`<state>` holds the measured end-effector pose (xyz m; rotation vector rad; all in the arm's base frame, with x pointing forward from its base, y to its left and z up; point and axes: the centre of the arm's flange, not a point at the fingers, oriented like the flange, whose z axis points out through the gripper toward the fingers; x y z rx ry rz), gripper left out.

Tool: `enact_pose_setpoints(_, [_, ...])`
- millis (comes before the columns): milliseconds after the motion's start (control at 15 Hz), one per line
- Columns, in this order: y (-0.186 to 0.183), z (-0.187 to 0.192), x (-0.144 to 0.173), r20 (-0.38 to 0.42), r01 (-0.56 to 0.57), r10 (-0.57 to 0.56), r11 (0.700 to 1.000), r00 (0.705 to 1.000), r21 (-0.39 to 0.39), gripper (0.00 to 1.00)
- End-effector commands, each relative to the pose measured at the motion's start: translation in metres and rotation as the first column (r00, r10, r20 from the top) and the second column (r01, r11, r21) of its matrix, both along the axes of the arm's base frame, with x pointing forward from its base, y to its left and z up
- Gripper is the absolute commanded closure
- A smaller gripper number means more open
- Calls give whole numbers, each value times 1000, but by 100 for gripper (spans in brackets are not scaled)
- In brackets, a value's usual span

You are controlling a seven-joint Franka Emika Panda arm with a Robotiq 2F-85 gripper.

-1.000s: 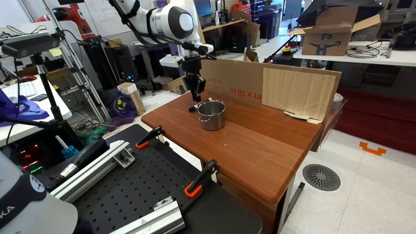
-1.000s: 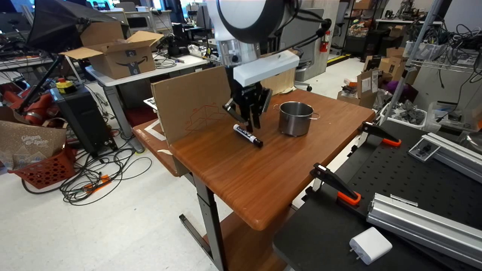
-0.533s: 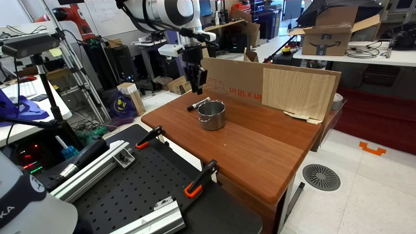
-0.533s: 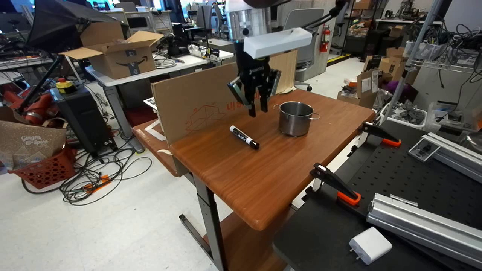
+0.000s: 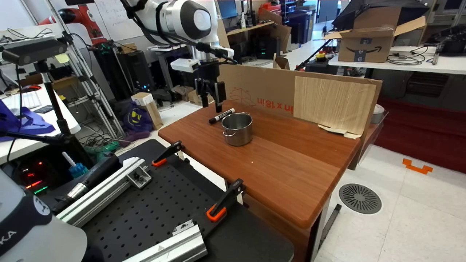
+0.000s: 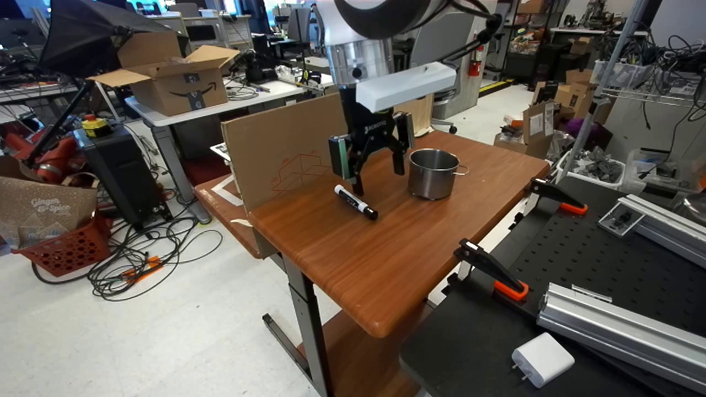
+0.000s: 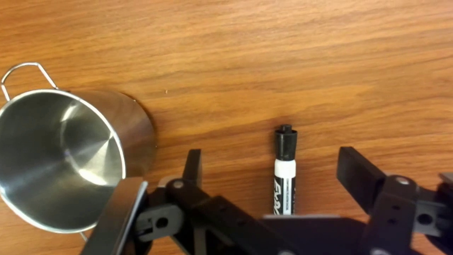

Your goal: Put the marker in the pot

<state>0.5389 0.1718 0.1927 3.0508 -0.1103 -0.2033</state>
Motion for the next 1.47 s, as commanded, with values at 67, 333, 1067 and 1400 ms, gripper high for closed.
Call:
enact_pose_setpoints(67, [6, -20, 13, -34, -16, 16, 1000, 999, -13, 0])
enact_pose_setpoints(333, [6, -38, 22, -50, -8, 7, 1000, 999, -27, 3])
enact_pose_setpoints(1067, [5, -51, 40, -74, 3, -7, 998, 997, -57, 90])
enact_pose_setpoints(1400, [6, -35, 34, -60, -14, 11, 999, 998, -39, 95])
